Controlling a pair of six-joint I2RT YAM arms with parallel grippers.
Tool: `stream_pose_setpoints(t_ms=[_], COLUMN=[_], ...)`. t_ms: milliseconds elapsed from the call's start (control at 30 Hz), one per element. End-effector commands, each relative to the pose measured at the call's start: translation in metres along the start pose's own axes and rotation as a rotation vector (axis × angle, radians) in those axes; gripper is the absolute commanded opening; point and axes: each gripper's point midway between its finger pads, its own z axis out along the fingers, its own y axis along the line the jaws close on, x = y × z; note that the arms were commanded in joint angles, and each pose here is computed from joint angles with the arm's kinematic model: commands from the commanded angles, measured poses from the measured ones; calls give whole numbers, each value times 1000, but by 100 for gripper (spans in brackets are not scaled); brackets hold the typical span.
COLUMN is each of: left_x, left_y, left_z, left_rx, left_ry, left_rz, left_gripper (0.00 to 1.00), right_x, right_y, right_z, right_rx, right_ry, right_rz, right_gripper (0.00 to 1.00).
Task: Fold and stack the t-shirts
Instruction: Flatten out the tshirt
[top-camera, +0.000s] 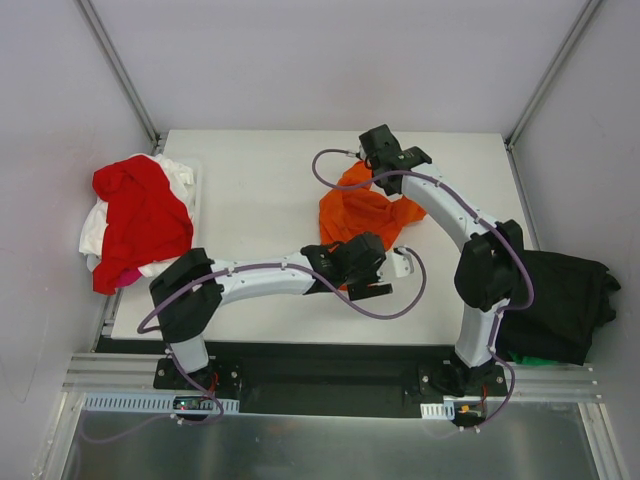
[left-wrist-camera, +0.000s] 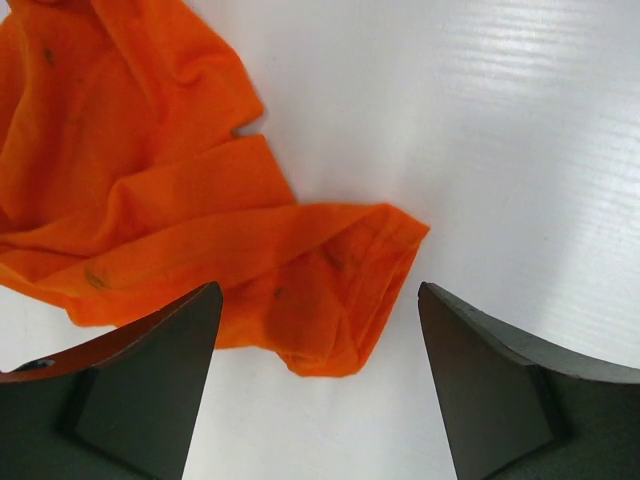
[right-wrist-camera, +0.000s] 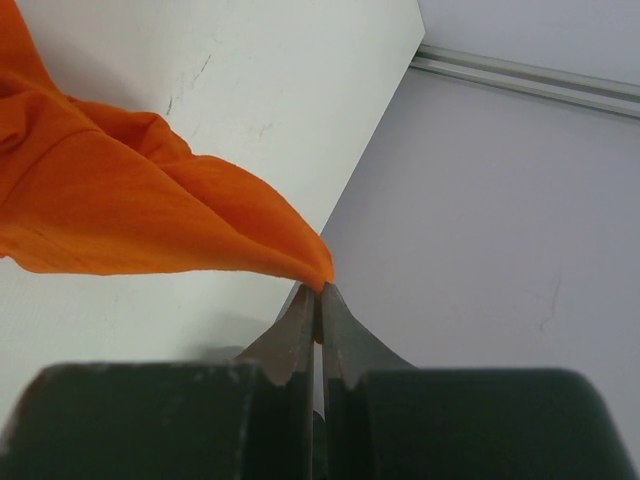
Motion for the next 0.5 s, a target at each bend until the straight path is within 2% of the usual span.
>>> stream_pose_setpoints(t_ms=[0, 200, 467], left_x=[-15, -23, -16], left_y=[-4, -19, -18], left_z=[13, 23, 46], left_rx=[5, 7, -45], left_ry=[-10, 8, 74], left_rz=[37, 34, 3], left_gripper=[80, 80, 80], right_x=[5, 8, 9], right_y=[6, 12, 22], right_z=[2, 3, 5], right_rx=[-18, -28, -56], right_ry=[15, 20, 22], right_rz=[17, 15, 18], right_gripper=[1, 1, 1])
